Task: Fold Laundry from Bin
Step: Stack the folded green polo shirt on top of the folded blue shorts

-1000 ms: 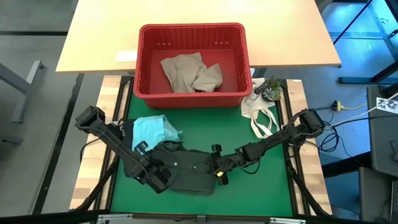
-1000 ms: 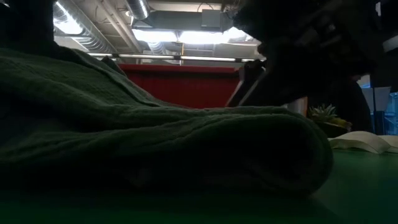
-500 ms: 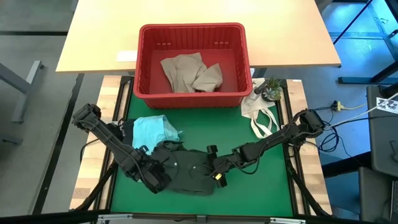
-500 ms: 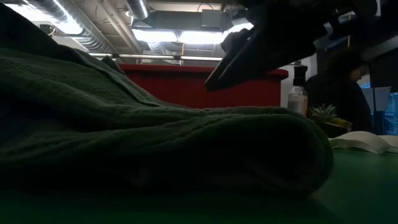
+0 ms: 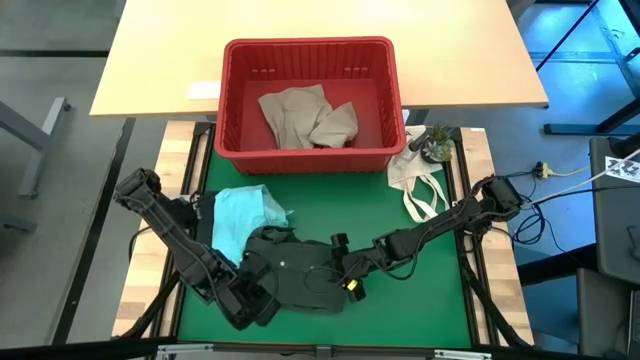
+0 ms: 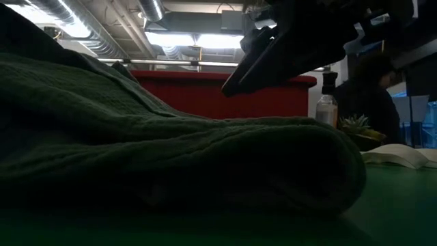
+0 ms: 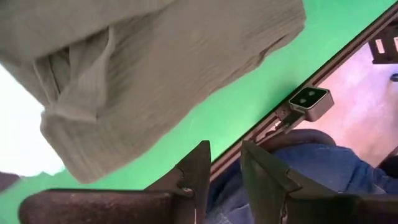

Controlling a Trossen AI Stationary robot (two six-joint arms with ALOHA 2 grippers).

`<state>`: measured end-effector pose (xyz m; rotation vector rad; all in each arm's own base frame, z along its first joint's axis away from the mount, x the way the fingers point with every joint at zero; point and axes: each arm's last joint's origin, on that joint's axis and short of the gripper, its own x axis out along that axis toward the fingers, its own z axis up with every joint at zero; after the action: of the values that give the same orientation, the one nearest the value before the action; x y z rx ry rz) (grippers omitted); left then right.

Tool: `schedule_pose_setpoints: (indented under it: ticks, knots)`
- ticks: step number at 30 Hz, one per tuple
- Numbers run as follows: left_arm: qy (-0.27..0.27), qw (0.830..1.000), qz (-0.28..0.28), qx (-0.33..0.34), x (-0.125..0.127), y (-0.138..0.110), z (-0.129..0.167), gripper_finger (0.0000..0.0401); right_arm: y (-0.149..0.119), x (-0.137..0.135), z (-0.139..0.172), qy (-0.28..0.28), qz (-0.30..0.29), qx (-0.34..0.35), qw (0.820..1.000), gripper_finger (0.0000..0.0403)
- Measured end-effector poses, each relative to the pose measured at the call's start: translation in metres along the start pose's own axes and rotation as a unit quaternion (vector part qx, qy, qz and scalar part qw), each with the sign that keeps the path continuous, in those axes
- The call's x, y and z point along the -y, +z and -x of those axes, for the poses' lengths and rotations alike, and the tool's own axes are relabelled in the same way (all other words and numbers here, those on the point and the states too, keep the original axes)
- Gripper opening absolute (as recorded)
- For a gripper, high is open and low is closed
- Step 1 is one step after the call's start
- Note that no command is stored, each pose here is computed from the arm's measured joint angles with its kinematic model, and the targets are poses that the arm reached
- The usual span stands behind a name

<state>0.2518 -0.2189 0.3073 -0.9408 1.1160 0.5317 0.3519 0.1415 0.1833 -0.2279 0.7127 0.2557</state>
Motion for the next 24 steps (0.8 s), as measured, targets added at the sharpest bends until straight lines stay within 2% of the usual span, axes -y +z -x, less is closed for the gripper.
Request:
schedule_pose_setpoints:
  ticks: [6,12,24]
  knots:
    - [0.014,0.998,0.06,-0.009,-0.004,-0.002,-0.004,0.0122,0.0,0.0,0.0,0.0,0.0,0.0,1.0,0.0209]
    - [0.039,0.997,0.067,0.008,-0.011,0.006,-0.018,0.0165,0.0,0.0,0.0,0.0,0.0,0.001,1.0,0.0209]
    - [0.04,0.994,0.099,0.035,-0.01,0.029,-0.023,0.0169,0.0,0.0,0.0,0.0,0.0,0.001,1.0,0.0209]
